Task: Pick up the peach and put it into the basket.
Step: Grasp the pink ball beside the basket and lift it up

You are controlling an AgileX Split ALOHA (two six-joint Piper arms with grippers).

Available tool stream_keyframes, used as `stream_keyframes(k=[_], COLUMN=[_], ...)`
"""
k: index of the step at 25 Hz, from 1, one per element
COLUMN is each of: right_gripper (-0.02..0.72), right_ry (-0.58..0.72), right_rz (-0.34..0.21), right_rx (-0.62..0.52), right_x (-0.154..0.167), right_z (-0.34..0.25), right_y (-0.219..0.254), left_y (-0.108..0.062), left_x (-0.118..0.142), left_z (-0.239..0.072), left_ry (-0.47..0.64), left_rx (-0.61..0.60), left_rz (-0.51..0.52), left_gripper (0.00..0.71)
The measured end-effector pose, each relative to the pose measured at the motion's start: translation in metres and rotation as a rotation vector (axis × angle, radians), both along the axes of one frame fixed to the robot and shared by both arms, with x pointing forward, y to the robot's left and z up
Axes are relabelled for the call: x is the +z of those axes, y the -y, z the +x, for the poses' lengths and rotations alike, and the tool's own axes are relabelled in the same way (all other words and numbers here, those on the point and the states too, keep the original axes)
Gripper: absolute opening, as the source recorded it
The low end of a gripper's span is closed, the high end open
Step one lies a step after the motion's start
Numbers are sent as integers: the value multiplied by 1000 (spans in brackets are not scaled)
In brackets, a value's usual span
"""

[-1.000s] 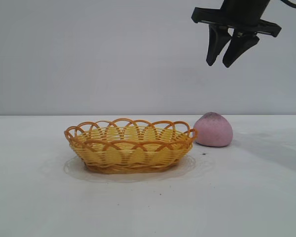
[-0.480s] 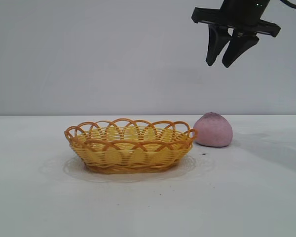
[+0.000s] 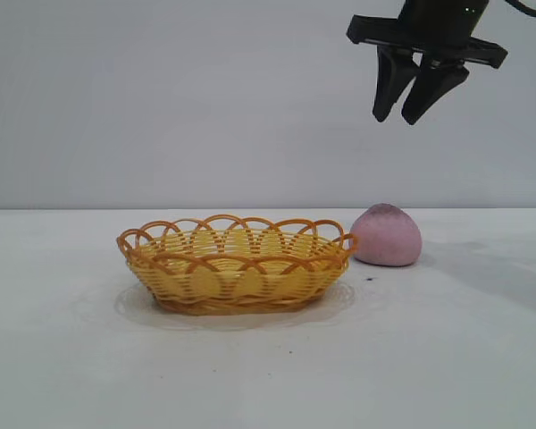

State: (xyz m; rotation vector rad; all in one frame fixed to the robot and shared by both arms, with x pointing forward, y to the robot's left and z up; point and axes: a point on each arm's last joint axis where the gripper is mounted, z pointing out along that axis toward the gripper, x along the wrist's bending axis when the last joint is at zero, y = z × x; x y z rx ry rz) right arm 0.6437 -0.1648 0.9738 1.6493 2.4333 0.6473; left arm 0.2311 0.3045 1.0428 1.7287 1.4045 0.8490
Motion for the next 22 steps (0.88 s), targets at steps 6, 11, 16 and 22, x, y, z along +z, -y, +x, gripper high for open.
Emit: stream_keyframes(k=[6, 11, 16, 22], right_gripper=[236, 236, 236, 0], right_ry=[-78, -119, -154, -85], right_rz=[-6, 0, -12, 6], right_rx=[-3, 10, 64, 80], right_x=[-27, -42, -63, -42], right_z=[2, 3, -1, -1], right_y=[-2, -5, -22, -28], left_y=[1, 2, 2, 2], left_x=[0, 0, 0, 0], left_z=[0, -1, -1, -1], left_ry=[0, 0, 0, 0], left_rx=[109, 194, 205, 205], left_rz=[0, 0, 0, 0], left_gripper=[377, 377, 377, 377])
